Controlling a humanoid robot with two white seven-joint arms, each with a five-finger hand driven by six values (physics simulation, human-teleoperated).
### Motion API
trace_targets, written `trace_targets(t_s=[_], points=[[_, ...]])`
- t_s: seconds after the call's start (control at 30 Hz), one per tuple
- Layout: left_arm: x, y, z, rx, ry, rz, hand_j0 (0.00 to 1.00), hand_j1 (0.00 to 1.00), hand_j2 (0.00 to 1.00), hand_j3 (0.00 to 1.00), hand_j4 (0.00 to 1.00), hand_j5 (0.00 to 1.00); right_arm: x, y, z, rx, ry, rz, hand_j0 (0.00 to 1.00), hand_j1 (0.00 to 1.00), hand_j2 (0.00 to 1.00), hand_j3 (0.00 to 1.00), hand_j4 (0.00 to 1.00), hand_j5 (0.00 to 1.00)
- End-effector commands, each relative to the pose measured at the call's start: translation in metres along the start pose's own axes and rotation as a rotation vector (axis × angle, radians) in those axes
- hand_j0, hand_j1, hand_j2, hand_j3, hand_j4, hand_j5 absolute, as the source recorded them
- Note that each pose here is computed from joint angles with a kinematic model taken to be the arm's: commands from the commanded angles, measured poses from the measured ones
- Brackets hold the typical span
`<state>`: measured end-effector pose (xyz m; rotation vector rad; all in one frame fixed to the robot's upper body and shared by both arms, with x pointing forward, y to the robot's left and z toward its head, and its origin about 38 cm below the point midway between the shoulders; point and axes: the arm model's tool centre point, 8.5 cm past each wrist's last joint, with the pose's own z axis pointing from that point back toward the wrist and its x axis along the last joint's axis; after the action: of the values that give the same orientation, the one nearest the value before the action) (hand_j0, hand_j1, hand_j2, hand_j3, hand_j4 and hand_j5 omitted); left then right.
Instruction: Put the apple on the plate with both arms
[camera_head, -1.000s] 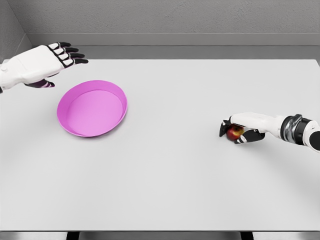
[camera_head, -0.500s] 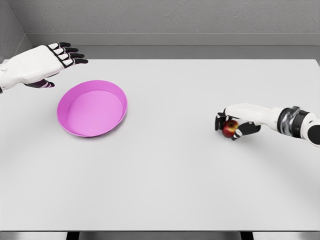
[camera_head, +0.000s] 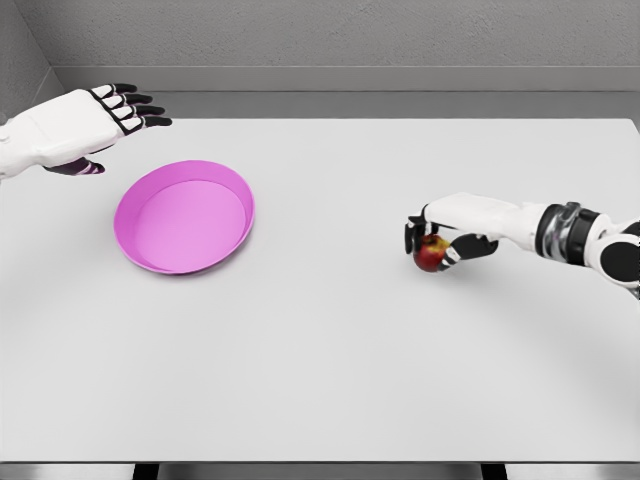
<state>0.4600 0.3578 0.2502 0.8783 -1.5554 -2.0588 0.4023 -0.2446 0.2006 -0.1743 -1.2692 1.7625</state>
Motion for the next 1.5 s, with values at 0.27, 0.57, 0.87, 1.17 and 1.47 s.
trace_targets(t_s=[0.27,0.57,0.87,1.17,1.47], points=[[-0.001,0.001,0.001,0.004,0.002,0.004,1.0,1.0,1.0,1.0,1.0,1.0,0.049,-0.022,-0.022,-0.054,-0.239,0.121,0.39,0.39,0.39,0.39,0.39,0.39],[-0.001,0.002,0.001,0.007,0.003,0.004,1.0,1.0,1.0,1.0,1.0,1.0,0.019,-0.051,0.019,-0.127,-0.128,0.148,1.0,1.0,1.0,1.0,1.0,1.0],[-0.003,0.002,0.006,0.005,0.01,0.007,1.0,1.0,1.0,1.0,1.0,1.0,-0.012,-0.059,0.057,-0.168,-0.02,0.133,1.0,1.0,1.0,1.0,1.0,1.0],[0.097,0.026,-0.061,-0.002,-0.296,-0.085,1.0,1.0,1.0,1.0,1.0,1.0,-0.048,-0.058,0.088,-0.217,0.082,0.072,1.0,1.0,1.0,1.0,1.0,1.0],[0.203,0.066,-0.135,-0.017,-0.599,-0.243,1.0,1.0,1.0,1.0,1.0,1.0,-0.077,-0.058,0.098,-0.237,0.092,0.06,1.0,1.0,1.0,1.0,1.0,1.0]])
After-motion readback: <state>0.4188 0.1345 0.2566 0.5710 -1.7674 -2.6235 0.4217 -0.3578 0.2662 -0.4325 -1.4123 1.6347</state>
